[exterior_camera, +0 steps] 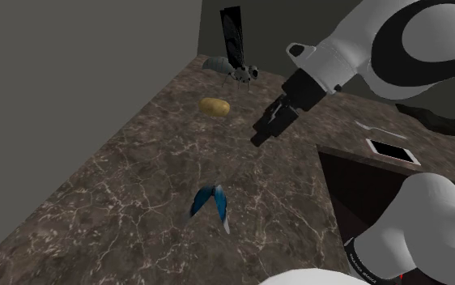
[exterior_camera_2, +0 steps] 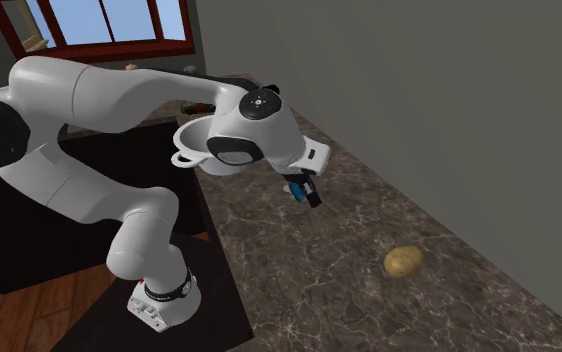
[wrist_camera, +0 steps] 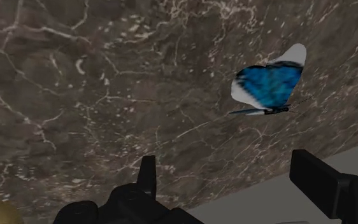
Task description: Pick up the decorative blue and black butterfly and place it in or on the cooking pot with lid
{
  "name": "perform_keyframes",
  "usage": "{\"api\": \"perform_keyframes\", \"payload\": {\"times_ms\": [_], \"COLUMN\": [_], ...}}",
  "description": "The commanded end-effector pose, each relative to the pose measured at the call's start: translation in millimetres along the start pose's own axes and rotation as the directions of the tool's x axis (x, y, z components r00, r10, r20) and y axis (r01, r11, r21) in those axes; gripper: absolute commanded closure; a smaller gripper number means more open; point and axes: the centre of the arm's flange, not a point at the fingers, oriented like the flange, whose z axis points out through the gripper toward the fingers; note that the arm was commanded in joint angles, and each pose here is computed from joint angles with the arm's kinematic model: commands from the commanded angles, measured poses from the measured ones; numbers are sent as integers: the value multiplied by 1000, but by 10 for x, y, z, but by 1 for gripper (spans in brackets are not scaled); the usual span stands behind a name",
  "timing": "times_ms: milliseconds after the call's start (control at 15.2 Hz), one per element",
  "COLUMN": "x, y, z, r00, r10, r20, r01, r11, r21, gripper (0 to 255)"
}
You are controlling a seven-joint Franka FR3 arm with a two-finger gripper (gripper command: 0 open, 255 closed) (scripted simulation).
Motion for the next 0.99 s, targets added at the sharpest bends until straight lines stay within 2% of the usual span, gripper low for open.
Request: {"api": "perform_keyframes", "payload": {"times_ms": [0, 66, 528, 924], "x": [62, 66, 84, 85], "y": [-150, -191, -215, -217], "z": [137, 179, 547, 578], "r00": [997, 995, 995, 995], "r10": [-67, -86, -86, -86], "r20": [-41, -53, -53, -53], "r01": [69, 90, 90, 90], "r11": [997, 994, 994, 994], "r21": [46, 59, 59, 59], "gripper": [0, 0, 0, 0]}}
